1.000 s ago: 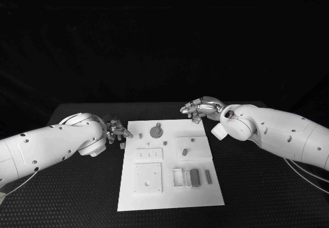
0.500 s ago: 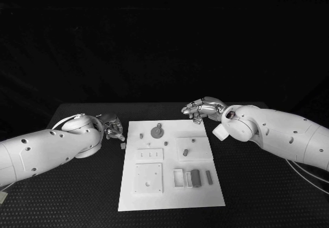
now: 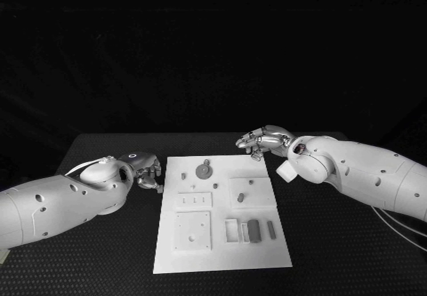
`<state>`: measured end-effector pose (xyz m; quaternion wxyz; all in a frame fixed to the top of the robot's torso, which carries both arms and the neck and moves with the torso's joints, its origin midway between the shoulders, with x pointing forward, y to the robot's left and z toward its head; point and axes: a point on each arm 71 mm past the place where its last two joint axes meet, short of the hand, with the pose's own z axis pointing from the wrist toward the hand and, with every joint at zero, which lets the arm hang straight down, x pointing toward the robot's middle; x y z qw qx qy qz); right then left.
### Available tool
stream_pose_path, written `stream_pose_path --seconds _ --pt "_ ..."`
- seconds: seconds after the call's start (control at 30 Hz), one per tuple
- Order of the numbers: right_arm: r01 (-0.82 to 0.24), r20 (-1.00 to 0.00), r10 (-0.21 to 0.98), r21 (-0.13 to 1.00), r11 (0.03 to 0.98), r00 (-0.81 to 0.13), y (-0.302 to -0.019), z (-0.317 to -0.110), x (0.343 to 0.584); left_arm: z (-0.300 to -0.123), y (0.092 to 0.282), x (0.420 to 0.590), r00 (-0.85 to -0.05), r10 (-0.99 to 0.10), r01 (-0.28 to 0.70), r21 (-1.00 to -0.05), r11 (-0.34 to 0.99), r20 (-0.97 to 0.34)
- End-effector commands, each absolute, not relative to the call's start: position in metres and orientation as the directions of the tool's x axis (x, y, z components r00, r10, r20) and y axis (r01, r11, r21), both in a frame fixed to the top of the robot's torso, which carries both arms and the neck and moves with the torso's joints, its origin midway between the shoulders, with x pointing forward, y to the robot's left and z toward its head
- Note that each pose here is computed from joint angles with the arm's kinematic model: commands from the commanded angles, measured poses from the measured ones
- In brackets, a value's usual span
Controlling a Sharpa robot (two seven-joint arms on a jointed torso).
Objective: Assemble the parts on the task board
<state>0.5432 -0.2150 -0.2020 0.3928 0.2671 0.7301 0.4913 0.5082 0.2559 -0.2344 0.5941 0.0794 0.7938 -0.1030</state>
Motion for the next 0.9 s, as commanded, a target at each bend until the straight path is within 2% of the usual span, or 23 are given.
stream_pose_path --seconds 0.03,0.2,0.63,0.9 --pt "-0.01 -0.319 0.77 0.926 0.377 -0.552 -0.214 -0.201 0.543 -0.234 0.249 0.507 -0.25 0.03 0.318 -0.052 0.947 -0.968" --pt "-0.011 -0.319 0.769 0.926 0.377 -0.553 -0.214 -0.201 0.543 -0.238 0.248 0.507 -0.26 0.028 0.319 -0.058 0.946 -0.965" --pt "-0.011 -0.319 0.769 0.926 0.377 -0.554 -0.213 -0.202 0.543 -0.253 0.248 0.504 -0.36 0.049 0.295 -0.063 0.953 -0.932" --pt "-0.01 -0.319 0.769 0.926 0.377 -0.554 -0.213 -0.202 0.543 -0.258 0.249 0.505 -0.373 0.056 0.291 -0.059 0.955 -0.926"
